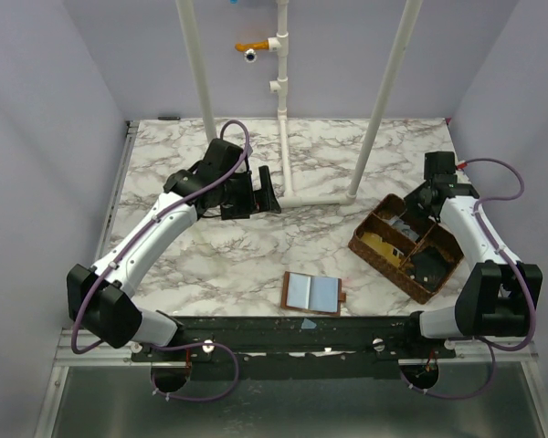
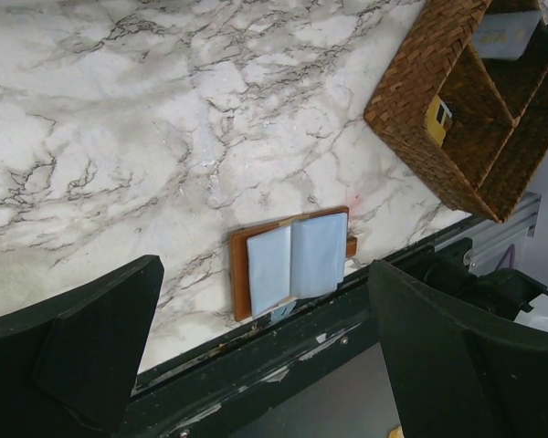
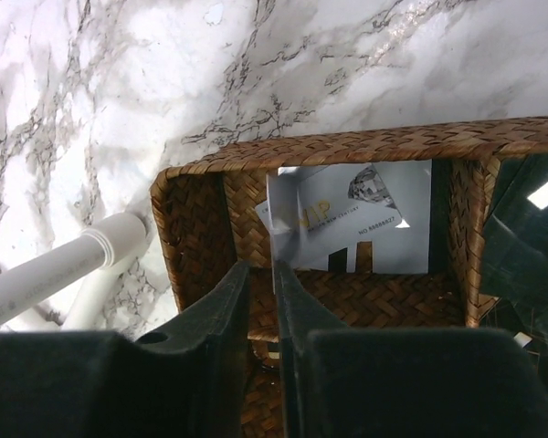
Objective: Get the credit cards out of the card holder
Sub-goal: Place the credit card in the storage box, then close the card holder at the center of the board.
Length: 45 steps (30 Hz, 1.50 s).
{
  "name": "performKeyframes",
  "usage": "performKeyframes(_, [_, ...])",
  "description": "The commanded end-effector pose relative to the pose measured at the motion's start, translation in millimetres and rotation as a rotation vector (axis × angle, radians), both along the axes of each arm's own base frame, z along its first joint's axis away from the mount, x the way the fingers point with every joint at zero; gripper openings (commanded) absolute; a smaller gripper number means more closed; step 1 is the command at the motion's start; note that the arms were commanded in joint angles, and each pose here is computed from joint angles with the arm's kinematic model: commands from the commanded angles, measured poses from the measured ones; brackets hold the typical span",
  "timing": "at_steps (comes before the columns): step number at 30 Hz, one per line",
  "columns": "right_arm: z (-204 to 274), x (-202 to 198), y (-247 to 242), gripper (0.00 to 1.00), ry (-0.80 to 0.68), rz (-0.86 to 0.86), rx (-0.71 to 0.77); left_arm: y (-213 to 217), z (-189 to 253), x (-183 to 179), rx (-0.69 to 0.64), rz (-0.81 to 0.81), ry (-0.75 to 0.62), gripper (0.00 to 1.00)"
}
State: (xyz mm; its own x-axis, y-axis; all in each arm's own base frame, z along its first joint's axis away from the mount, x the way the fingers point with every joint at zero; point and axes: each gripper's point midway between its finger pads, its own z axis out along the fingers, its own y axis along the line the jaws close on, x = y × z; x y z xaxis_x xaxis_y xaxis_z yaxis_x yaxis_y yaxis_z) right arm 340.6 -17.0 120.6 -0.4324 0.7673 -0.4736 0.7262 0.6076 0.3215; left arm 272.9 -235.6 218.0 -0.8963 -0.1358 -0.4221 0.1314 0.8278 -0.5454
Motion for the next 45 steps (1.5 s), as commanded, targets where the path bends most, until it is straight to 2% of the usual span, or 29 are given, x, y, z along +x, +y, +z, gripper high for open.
performKeyframes(1, [-3.0, -8.9, 4.0, 0.26, 0.029, 0.024, 0.015, 1.5, 4.5, -4.9, -0.024, -0.014, -0.017, 0.98])
performKeyframes(8, [12.6, -3.3, 8.3, 0.53, -0.012, 0.089, 0.012, 1.6, 4.7, -8.0, -0.037, -0.011, -0.016, 0.99])
performKeyframes(15, [23.2, -7.0, 22.8, 0.92, -0.021, 0.173, 0.007, 1.3, 0.3, -15.5, -0.064, -0.006, -0.001, 0.98])
performKeyframes(18, [34.6, -9.4, 38.4, 1.00, -0.035, 0.230, -0.017, -1.0, -2.9, -21.1, -0.090, -0.012, 0.010, 0.98])
performKeyframes(24, [49.1, -21.3, 73.9, 1.00, -0.042, 0.330, -0.045, -2.7, -14.5, -32.9, -0.103, -0.016, 0.042, 0.99])
performKeyframes(30, [53.8, -49.5, 112.6, 1.00, -0.057, 0.422, -0.042, -9.2, -40.6, -51.9, -0.062, -0.032, 0.091, 0.99])
performKeyframes(36, [40.3, -83.1, 137.1, 1.00, -0.041, 0.497, -0.013, -18.8, -77.2, -77.8, -0.014, -0.052, 0.161, 0.98])
performKeyframes(45, [13.5, -121.5, 167.4, 1.00, -0.042, 0.579, 0.015, -36.9, -125.8, -99.4, -0.047, -0.075, 0.217, 0.96])
